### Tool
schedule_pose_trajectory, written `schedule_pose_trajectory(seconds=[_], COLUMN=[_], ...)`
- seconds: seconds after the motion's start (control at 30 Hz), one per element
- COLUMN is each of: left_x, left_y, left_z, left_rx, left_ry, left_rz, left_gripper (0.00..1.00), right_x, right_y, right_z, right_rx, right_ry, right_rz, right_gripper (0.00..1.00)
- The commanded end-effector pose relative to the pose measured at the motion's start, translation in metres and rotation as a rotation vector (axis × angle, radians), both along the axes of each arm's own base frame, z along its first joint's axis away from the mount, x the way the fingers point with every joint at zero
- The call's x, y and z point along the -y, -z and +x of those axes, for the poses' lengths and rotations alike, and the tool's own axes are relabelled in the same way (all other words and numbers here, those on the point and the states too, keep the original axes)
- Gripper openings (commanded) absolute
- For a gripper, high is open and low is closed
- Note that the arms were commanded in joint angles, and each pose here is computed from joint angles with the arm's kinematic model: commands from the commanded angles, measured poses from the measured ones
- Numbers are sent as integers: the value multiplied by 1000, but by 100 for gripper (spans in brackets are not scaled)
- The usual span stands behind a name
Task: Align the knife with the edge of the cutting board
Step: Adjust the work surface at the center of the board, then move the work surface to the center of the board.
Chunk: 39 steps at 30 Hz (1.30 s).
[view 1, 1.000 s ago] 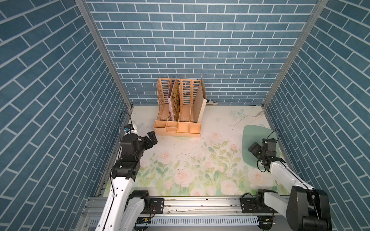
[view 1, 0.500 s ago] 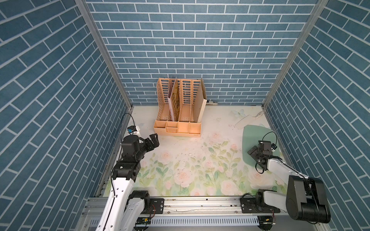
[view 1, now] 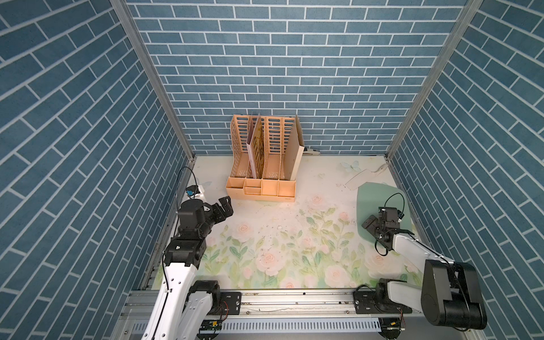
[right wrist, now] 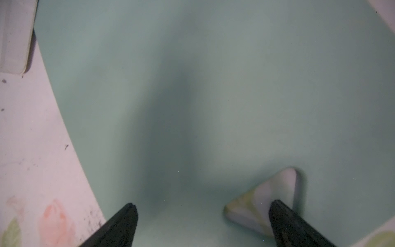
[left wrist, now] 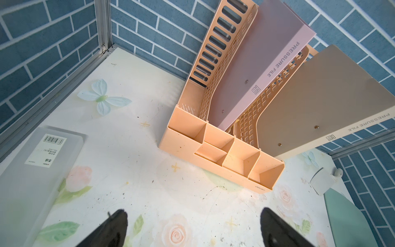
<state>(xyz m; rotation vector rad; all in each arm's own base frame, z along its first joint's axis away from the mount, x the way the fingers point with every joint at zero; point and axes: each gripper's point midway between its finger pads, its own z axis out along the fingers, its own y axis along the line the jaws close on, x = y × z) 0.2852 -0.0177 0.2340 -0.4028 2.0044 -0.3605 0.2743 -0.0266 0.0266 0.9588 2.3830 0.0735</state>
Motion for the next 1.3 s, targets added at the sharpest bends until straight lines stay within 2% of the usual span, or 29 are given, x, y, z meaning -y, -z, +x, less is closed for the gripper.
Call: schedule_pose_trajectory(seconds=[0.0,0.1,0.23,0.47,0.67,0.93,1.13,1.27], left_x=[-5,-15,-9,-11,-11,-14,-15,-14], left_y=[-4,-11,-17,-11,-6,-1,1,2], left_z=[-1,-5,-8,-5,-2,-1,-1,0], left_rx=[1,22,67,36,9,-8,-14,-18], left_ry=[-16,-67,-35,-44,-44,-58,-67,-62], left_rz=[32,58,43,48,56,59,62,60], left_gripper=[100,99,100,99,100,100,100,100], right_x=[-28,-46,-74,-136,-215,-357,-445,-461], right_y=[24,27,36,34,40,48,31,1], right_z=[-33,-35,-44,-48,-53,-69,-84,-76], right_rx=[-138,-130,-165,-154,-171,-187,-137,-20], right_ry=[-30,-70,-130,-244,-396,-669,-839,-947], right_rz=[121,134,156,182,188,146,213,230], right_gripper=[100,100,100,99,99,99,98,97])
